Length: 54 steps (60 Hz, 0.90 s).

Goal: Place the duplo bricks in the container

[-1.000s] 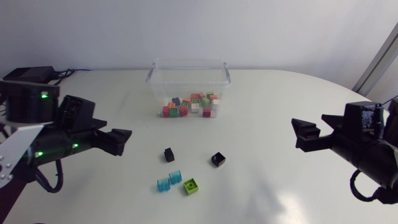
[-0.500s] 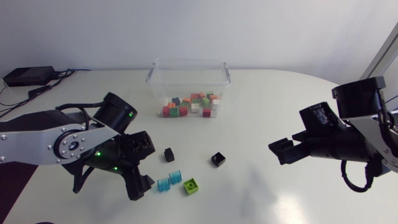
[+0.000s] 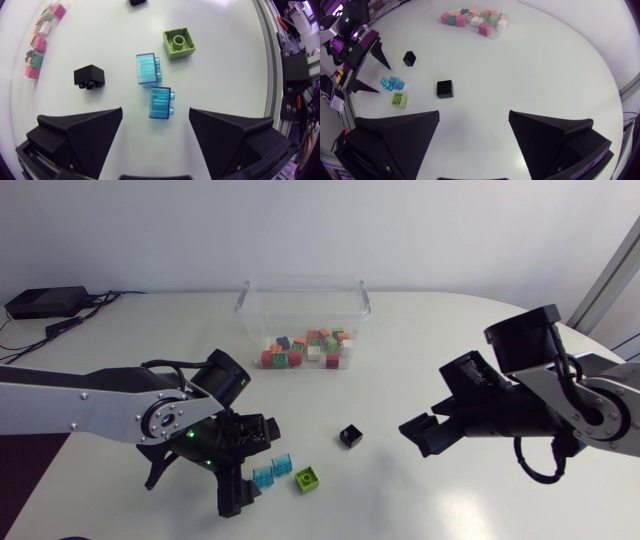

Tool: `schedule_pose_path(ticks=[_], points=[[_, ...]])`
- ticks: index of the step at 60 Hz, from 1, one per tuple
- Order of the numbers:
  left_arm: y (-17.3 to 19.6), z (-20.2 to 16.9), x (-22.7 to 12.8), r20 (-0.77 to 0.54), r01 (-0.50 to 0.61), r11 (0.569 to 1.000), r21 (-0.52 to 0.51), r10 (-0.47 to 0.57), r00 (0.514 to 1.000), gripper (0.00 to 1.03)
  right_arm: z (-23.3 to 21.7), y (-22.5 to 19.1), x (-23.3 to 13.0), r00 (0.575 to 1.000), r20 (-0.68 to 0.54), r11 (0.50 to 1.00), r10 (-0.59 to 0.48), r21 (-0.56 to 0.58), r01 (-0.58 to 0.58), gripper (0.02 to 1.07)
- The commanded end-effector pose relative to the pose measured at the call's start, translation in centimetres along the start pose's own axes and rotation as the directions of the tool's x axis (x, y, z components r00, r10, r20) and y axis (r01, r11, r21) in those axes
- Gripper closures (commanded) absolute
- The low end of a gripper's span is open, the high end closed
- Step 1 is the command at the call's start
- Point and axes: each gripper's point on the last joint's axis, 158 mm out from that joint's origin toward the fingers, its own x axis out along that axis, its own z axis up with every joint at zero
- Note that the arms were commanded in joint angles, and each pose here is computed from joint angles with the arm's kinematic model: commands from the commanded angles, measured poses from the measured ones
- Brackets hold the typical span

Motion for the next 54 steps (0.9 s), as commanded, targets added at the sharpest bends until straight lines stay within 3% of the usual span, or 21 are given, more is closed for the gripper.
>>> schedule_pose_path(ticks=[1, 10, 15, 22, 26, 35, 54], points=[[0.1, 1.0, 0.5, 0.023, 0.012, 0.999, 0.049, -0.013, 1.000, 0.16, 0.4, 0.9, 0.7, 1.000, -0.009, 1.000, 0.020, -0.016, -0.020, 0.07], [-0.6, 1.2, 1.4, 0.016, 0.049, 0.995, 0.091, -0.051, 0.999, 0.28, 0.1, 1.9, 1.9, 0.998, -0.046, 0.998, 0.043, -0.053, -0.046, 0.07], [-1.2, 1.3, 1.9, 0.020, 0.080, 0.990, 0.118, -0.083, 0.996, 0.46, 0.0, 2.8, 2.7, 0.997, -0.055, 0.995, 0.050, -0.084, -0.054, 0.07], [-1.6, 1.3, 2.3, 0.016, 0.106, 0.987, 0.117, -0.109, 0.994, 0.58, -0.1, 3.7, 3.9, 0.996, -0.073, 0.992, 0.044, -0.117, -0.052, 0.08], [-1.8, 1.1, 2.5, -0.004, 0.138, 0.985, 0.106, -0.138, 0.990, 0.67, -0.2, 4.7, 4.8, 0.994, -0.092, 0.988, 0.059, -0.140, -0.072, 0.13], [-2.0, 1.2, 2.0, 0.009, 0.151, 0.983, 0.106, -0.153, 0.988, 0.70, -0.3, 5.5, 7.0, 0.989, -0.140, 0.982, 0.047, -0.175, -0.071, 0.13], [-1.0, 1.4, -2.4, 0.033, 0.134, 0.987, 0.093, -0.137, 0.990, 0.73, 0.5, 4.6, 10.6, 0.981, -0.193, 0.976, 0.013, -0.210, -0.054, 0.13]])
